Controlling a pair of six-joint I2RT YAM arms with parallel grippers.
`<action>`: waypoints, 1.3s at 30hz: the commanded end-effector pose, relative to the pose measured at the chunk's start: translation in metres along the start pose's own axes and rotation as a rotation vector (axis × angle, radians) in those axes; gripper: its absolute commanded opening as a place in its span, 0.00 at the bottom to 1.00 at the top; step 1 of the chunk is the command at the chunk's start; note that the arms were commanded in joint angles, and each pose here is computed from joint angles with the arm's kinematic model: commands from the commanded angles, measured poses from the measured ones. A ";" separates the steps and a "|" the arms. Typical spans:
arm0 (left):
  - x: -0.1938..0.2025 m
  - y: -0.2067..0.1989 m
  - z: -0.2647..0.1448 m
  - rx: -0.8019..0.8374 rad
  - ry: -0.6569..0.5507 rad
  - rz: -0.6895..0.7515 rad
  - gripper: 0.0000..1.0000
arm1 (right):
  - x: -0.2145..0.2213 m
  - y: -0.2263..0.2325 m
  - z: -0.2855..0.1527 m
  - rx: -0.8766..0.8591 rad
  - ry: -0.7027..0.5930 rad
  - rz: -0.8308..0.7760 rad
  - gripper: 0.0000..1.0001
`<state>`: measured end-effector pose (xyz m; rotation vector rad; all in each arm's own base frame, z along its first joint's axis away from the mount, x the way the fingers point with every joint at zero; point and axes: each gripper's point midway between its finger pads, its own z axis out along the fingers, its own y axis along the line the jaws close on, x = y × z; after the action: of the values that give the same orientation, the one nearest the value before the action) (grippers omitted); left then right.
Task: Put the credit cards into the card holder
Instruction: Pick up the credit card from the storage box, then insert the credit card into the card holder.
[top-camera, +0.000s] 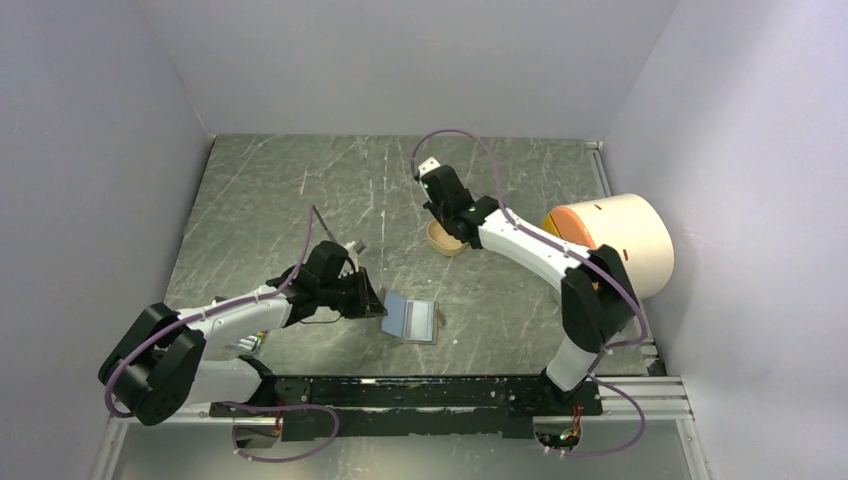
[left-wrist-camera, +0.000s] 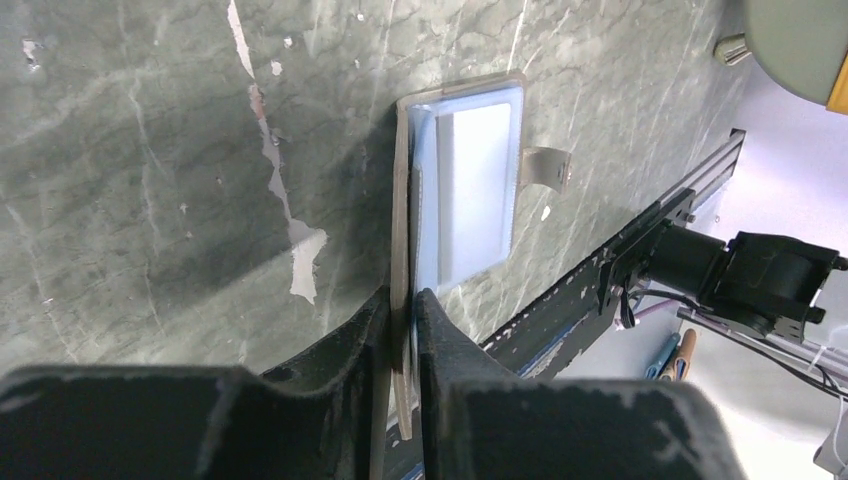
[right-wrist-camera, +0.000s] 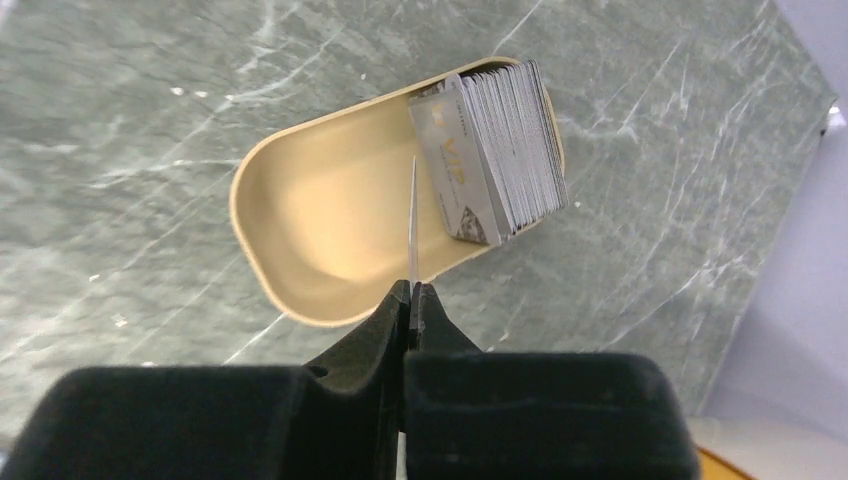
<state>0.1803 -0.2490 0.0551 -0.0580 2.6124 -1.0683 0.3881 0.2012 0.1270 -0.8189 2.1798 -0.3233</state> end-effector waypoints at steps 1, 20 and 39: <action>-0.004 0.007 0.000 -0.033 -0.022 -0.012 0.20 | -0.008 0.006 -0.037 -0.082 -0.034 0.172 0.00; -0.012 0.014 0.007 0.037 -0.082 -0.164 0.09 | 0.003 0.121 -0.140 -0.884 -0.319 0.962 0.00; 0.000 0.013 0.001 0.082 -0.042 -0.146 0.18 | 0.063 0.162 -0.107 -0.943 -0.194 1.187 0.01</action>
<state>0.1839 -0.2368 0.0430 -0.2935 2.5644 -1.1567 0.2014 0.2745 0.0792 0.1217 2.2288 1.3002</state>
